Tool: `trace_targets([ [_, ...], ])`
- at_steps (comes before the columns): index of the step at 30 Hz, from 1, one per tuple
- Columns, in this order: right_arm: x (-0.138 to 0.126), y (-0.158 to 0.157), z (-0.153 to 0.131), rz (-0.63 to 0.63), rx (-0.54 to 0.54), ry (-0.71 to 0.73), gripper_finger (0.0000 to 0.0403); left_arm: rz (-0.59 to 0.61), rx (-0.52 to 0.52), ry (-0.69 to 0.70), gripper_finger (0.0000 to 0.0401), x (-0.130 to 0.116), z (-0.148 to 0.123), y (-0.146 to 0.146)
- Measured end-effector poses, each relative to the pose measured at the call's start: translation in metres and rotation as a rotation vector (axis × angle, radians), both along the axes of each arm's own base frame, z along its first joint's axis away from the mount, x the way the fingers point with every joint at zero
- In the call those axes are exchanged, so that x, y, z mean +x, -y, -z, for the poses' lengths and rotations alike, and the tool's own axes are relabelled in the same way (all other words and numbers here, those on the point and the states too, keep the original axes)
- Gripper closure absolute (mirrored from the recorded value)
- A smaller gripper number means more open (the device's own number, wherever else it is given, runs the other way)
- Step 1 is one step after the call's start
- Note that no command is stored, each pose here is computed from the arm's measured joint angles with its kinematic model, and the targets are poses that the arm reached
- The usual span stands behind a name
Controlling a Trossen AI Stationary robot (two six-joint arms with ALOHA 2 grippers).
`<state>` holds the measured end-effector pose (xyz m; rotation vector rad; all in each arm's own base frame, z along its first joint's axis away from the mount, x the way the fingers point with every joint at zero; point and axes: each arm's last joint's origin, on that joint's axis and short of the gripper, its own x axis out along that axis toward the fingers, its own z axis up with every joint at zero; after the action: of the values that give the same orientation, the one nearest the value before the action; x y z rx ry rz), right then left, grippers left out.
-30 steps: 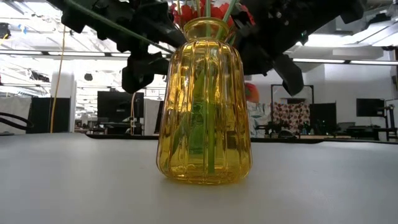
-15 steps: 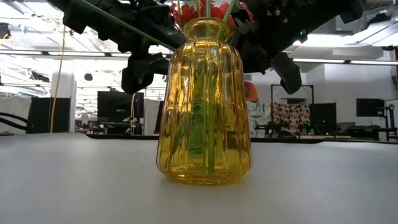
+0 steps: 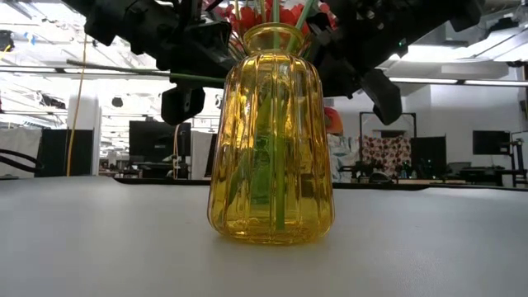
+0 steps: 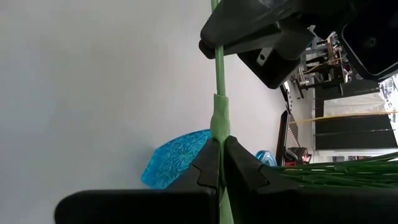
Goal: Sort flowers into vase by color
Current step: Put the orange flower into the yellow vase
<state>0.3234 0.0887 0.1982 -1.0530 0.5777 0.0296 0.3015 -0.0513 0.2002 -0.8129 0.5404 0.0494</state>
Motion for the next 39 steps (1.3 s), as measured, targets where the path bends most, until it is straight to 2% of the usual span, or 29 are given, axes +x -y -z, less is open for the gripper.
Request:
trace_targets([
  [12, 0.000, 0.000, -0.001, 0.002, 0.004, 0.007, 0.0357, 0.012, 0.018, 0.003, 0.0400, 0.000, 0.000, 0.000],
  [16, 0.001, 0.000, -0.002, 0.003, 0.008, 0.021, 0.0324, 0.009, 0.020, -0.006, 0.0401, 0.000, 0.001, 0.000],
  [22, 0.000, -0.002, -0.002, 0.006, 0.005, 0.027, 0.0248, -0.010, 0.025, -0.017, 0.0401, -0.001, 0.002, -0.001],
  [26, -0.002, -0.006, -0.003, 0.112, 0.005, 0.065, 0.0218, -0.030, 0.054, -0.044, 0.0401, -0.005, 0.002, 0.000],
  [30, -0.007, -0.010, -0.003, 0.235, -0.018, 0.101, 0.0215, -0.044, 0.090, -0.084, 0.0401, -0.013, 0.000, 0.005],
  [32, -0.010, -0.013, -0.002, 0.253, -0.036, 0.090, 0.0219, -0.051, 0.115, -0.113, 0.0401, -0.019, -0.003, 0.008],
  [39, -0.021, -0.022, 0.008, 0.290, 0.014, 0.029, 0.0231, -0.045, 0.183, -0.157, 0.0401, -0.044, -0.016, 0.025],
])
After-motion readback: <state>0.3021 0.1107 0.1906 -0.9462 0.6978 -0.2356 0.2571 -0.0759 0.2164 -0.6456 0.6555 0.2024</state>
